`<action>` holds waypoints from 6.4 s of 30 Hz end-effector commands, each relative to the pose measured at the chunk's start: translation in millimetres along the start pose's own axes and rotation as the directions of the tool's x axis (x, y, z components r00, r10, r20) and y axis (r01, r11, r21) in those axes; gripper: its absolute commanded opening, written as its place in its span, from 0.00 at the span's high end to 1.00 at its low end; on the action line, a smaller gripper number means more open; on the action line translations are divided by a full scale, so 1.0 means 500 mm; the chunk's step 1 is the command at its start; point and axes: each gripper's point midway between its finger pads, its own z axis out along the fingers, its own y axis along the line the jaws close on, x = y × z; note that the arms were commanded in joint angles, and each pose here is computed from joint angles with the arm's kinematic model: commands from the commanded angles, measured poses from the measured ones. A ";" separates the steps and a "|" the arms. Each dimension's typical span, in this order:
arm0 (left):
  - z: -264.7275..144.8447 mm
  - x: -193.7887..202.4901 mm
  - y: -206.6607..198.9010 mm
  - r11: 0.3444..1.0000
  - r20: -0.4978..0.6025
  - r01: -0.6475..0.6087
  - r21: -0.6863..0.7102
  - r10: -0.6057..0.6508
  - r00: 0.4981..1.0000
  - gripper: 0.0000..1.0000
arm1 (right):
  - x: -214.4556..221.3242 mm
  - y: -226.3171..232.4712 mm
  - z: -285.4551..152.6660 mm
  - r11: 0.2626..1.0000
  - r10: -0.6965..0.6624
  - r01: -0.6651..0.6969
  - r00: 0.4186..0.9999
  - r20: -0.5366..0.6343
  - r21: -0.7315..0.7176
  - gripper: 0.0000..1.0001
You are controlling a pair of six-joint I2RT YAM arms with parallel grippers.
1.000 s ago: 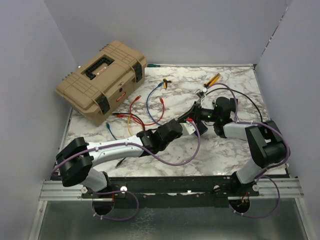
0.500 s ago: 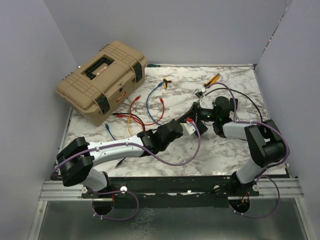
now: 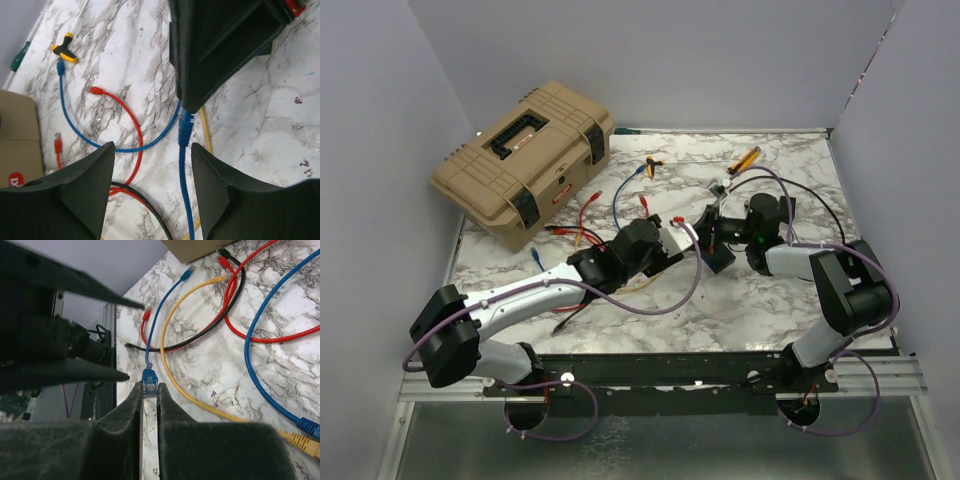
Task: Insert the plug into the switch port
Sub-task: Pick up the connector from the center of the board, then insert the connector into the switch port.
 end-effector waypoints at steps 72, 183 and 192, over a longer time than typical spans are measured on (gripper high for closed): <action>0.060 -0.009 -0.055 0.868 -0.076 0.358 0.344 -0.354 0.932 1.00 | -0.052 -0.037 -0.073 0.916 -0.289 0.243 0.952 0.105 0.319 0.28; 0.326 0.086 -0.178 0.932 -0.238 0.340 0.127 -0.304 0.923 1.00 | 0.066 -0.301 -0.158 0.771 0.314 -0.314 0.944 0.098 0.555 0.58; 0.332 0.065 -0.168 0.937 -0.178 0.337 0.098 -0.316 0.932 1.00 | 0.067 -0.300 -0.157 0.772 0.319 -0.319 0.943 0.099 0.550 0.57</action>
